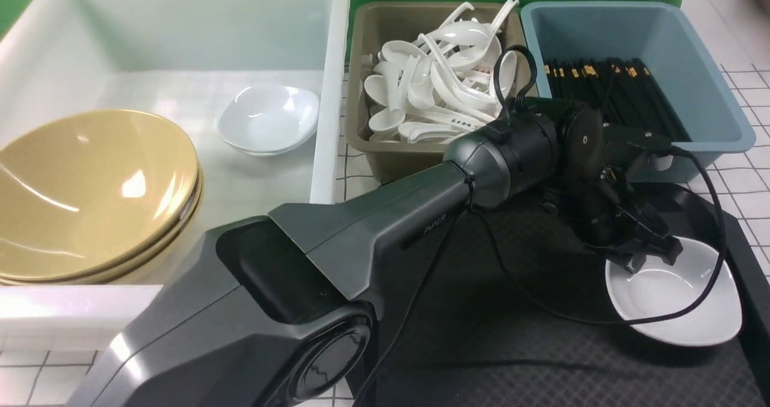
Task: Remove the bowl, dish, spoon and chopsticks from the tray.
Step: Use the left arm to grab the plate, then use the left arm to put the plate into the large storage box on the left
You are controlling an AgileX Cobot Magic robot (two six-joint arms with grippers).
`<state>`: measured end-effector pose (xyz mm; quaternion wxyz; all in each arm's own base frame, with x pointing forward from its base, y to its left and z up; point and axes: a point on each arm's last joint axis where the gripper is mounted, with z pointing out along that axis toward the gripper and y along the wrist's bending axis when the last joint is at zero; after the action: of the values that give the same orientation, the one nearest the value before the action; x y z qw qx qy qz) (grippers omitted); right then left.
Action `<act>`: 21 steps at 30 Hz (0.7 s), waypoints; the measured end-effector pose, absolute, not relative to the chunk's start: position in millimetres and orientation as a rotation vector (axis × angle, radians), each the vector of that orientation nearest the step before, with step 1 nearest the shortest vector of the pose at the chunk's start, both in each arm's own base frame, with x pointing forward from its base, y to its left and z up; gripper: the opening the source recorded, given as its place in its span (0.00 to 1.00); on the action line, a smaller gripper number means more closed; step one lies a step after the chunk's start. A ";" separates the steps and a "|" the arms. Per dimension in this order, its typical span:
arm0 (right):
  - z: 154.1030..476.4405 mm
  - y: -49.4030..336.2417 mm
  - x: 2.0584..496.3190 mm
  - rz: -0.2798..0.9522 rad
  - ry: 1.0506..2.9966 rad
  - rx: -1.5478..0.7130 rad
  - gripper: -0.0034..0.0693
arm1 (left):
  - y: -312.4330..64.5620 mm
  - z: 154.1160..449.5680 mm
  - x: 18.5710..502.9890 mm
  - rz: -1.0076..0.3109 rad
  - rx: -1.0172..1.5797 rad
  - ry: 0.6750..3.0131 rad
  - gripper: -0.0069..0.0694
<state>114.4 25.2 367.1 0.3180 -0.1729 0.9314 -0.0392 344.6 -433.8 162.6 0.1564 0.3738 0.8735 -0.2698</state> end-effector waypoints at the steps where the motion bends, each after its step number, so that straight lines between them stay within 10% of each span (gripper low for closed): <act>1: 367.3 25.4 114.7 -0.101 2.446 -0.455 0.12 | -432.0 167.3 345.5 -0.791 1.060 2.506 0.16; 9: 398.9 42.2 127.8 0.034 2.321 -0.578 0.12 | -373.6 268.9 365.6 -0.681 1.107 2.439 0.09; 21: 451.6 132.5 182.6 0.476 2.047 -0.999 0.12 | -178.6 464.0 361.5 -0.347 0.694 2.196 0.09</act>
<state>182.6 132.5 451.6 0.3962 -0.3943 0.8076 0.1878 361.5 -178.6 464.0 0.3952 0.2739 0.8661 -0.1367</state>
